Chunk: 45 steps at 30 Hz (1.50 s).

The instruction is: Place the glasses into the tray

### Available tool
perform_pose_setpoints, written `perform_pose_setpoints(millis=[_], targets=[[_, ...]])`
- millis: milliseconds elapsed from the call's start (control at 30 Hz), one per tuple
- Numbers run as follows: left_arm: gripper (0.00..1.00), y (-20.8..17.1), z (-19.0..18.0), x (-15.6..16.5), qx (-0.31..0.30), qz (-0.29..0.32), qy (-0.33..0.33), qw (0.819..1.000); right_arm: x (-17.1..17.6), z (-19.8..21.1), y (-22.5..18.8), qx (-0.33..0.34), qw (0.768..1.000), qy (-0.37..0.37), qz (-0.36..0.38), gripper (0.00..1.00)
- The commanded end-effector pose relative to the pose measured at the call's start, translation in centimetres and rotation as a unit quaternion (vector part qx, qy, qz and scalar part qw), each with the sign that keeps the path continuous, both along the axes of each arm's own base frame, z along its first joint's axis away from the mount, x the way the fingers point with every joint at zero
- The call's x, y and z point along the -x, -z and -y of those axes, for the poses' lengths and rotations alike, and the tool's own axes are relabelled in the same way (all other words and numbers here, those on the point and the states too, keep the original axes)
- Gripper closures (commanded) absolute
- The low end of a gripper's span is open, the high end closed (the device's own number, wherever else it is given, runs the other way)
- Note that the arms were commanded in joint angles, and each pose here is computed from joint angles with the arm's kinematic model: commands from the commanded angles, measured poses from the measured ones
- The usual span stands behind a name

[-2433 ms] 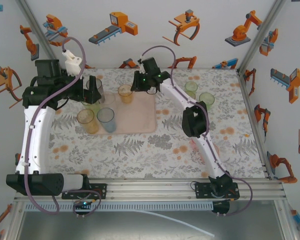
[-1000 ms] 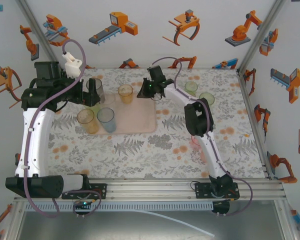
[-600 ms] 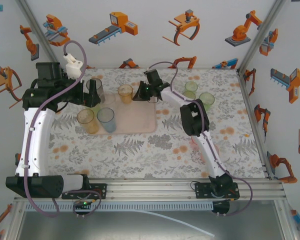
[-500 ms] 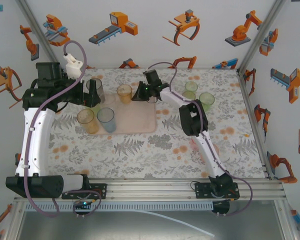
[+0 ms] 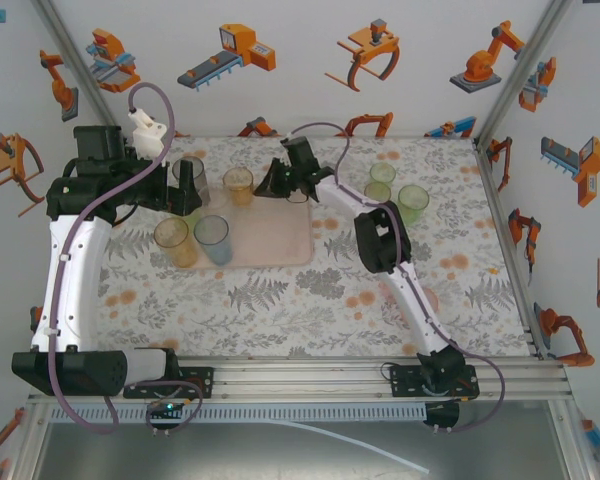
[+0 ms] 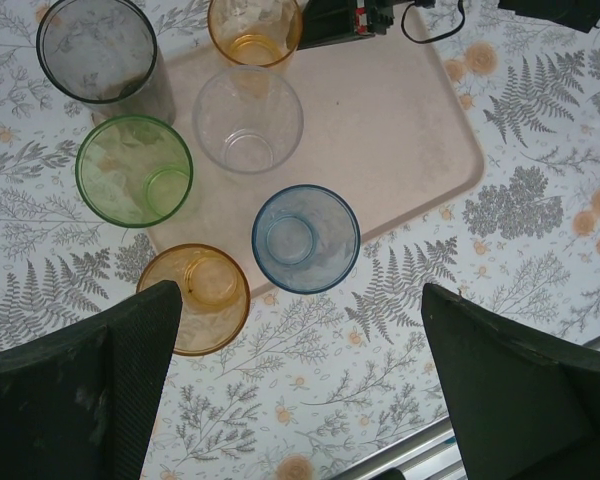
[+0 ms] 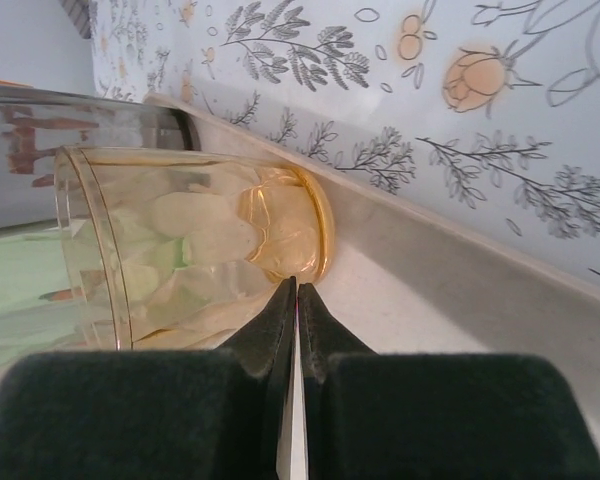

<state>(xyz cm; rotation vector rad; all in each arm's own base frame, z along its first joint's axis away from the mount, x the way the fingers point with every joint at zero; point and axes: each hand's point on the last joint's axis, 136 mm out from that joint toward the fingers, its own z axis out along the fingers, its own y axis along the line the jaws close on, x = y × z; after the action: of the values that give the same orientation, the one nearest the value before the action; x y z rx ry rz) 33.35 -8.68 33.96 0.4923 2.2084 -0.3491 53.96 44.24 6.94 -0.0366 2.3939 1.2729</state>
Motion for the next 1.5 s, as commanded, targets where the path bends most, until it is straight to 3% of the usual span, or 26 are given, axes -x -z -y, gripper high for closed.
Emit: perform_pose_setpoints(millis=[0, 500, 833, 1133, 1467], targets=[[0.03, -0.3, 0.4, 0.0, 0.007, 0.008, 0.009, 1.0, 0.1, -1.6, -0.4, -0.028, 1.0, -0.009, 0.006, 0.91], [0.03, -0.4, 0.5, 0.1, 0.011, 0.009, 0.008, 1.0, -0.8, -2.9, -1.2, -0.078, 0.997, -0.001, 0.004, 0.91], [0.03, -0.5, 0.5, 0.1, 0.011, 0.011, 0.008, 1.0, -0.8, -3.2, -1.3, -0.076, 0.997, -0.001, 0.003, 0.89], [0.03, -0.5, 0.0, 0.1, 0.0, 0.018, 0.0, 1.0, -1.4, -0.2, -3.0, -0.02, 0.999, 0.028, 0.025, 0.81], [0.03, 0.1, -0.8, 0.4, -0.031, 0.028, -0.009, 0.999, 0.4, 5.0, -10.1, 0.09, 0.992, 0.037, 0.082, 0.7]])
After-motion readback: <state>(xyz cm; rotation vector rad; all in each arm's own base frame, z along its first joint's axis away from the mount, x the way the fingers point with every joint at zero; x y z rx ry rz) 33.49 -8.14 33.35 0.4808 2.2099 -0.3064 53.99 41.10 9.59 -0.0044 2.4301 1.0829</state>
